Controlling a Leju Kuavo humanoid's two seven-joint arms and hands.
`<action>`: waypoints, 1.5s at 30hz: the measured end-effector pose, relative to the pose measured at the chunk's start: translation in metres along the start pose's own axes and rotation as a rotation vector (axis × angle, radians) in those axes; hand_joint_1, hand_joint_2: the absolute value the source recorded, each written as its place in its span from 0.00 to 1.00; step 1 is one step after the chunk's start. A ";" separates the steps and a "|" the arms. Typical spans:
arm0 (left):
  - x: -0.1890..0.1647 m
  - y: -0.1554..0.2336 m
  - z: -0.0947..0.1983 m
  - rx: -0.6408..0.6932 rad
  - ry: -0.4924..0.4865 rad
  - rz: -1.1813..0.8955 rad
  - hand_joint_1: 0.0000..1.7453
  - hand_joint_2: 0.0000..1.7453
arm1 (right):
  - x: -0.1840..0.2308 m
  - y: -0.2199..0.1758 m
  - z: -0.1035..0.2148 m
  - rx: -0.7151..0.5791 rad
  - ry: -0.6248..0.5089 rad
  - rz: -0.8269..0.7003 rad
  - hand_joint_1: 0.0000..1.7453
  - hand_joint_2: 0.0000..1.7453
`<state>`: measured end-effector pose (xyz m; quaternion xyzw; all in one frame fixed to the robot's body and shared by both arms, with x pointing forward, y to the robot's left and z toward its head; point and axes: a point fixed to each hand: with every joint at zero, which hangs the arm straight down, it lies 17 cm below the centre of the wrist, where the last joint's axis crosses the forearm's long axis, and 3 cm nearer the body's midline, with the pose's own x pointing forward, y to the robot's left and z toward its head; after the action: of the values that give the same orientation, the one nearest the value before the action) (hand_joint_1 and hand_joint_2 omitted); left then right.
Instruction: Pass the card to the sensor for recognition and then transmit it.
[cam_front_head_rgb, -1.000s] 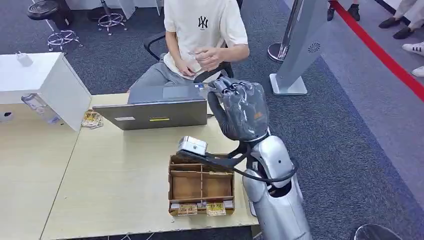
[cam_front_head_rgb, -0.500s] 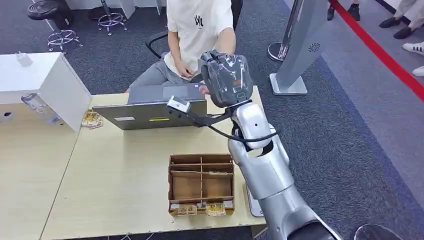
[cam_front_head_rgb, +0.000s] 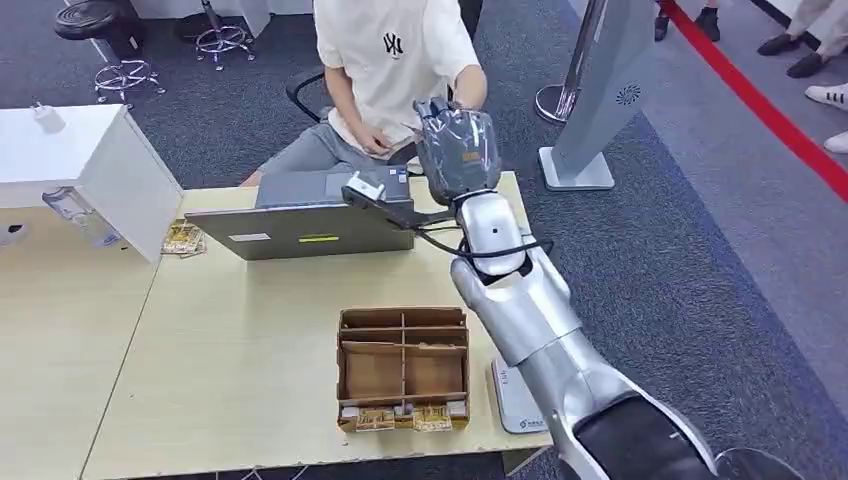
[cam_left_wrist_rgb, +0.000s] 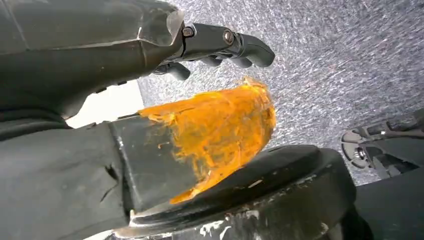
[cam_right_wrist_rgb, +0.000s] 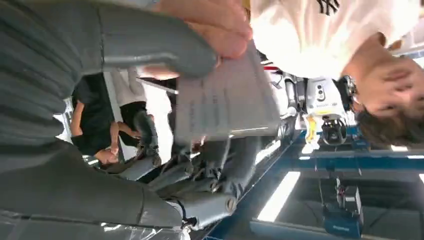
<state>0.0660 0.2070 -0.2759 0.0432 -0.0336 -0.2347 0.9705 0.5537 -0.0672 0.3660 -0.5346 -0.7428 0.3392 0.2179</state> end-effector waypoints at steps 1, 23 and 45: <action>0.000 0.000 0.000 -0.001 0.000 0.000 0.00 0.00 | -0.001 0.003 0.002 0.009 -0.001 0.005 0.00 1.00; -0.001 -0.009 0.002 -0.007 0.035 0.067 0.00 0.00 | -0.001 -0.108 0.084 -0.261 0.032 -0.419 0.00 1.00; -0.003 -0.006 0.001 0.011 0.064 0.207 0.00 0.00 | 0.002 -0.140 0.181 -0.217 0.084 -0.689 0.27 1.00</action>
<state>0.0606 0.2031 -0.2751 0.0525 -0.0084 -0.1315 0.9899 0.3383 -0.1417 0.3468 -0.2864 -0.9014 0.1425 0.2918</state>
